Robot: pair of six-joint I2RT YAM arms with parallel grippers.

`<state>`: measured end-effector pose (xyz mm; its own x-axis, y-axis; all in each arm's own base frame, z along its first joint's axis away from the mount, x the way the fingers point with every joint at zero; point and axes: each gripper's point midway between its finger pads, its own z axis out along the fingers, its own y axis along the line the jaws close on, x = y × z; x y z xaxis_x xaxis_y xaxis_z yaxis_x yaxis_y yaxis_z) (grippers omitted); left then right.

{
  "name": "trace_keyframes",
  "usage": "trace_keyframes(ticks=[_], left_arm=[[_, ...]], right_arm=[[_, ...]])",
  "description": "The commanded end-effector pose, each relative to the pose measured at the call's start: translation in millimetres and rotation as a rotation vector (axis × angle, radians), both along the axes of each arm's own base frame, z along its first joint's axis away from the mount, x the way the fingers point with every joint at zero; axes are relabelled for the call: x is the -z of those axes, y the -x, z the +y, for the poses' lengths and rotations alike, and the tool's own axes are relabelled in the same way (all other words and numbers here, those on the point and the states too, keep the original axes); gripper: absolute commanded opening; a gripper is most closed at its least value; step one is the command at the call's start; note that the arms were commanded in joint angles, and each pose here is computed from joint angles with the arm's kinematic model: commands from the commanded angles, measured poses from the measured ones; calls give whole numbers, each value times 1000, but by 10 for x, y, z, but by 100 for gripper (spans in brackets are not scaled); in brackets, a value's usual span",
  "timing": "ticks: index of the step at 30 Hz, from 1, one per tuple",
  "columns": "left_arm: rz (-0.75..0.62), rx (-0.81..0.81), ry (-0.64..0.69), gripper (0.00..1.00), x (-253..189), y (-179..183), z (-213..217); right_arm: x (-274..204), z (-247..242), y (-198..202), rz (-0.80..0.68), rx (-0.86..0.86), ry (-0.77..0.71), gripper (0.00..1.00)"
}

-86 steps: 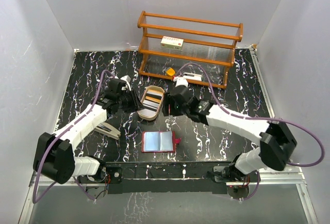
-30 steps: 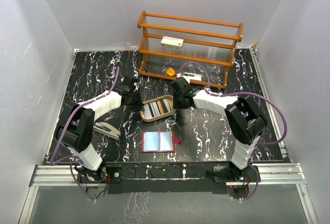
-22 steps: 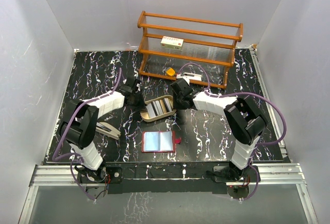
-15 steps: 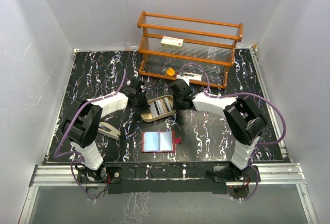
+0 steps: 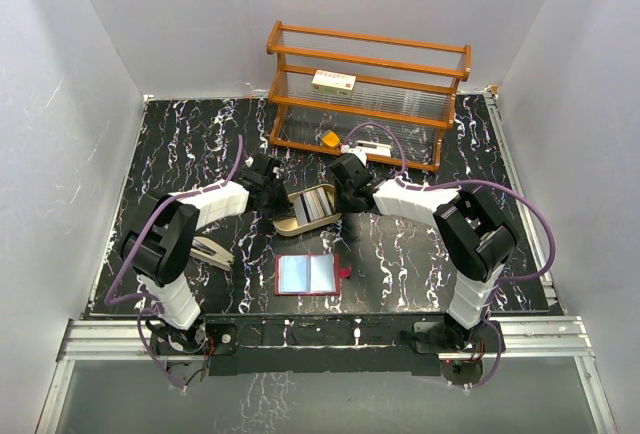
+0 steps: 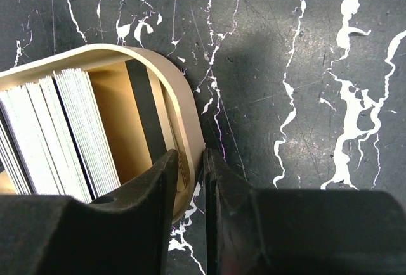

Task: Put the credit cards into the card holder
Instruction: Adjust the credit card in the storage box.

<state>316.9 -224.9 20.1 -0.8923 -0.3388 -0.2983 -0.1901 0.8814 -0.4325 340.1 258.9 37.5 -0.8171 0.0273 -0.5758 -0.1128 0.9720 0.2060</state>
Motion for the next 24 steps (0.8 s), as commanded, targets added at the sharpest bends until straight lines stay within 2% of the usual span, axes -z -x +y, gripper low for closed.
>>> trace_keyframes(ticks=[1,13,24], left_arm=[[64,8,-12,5,201,185,5],[57,32,23,6,262,148,-99],[37,43,29,7,199,61,-152]], right_arm=[[-374,405,31,-49,-105,-162,21],[-440,503,-19,-73,-156,-189,19],[-583,464,-98,-91,-176,-180,27]])
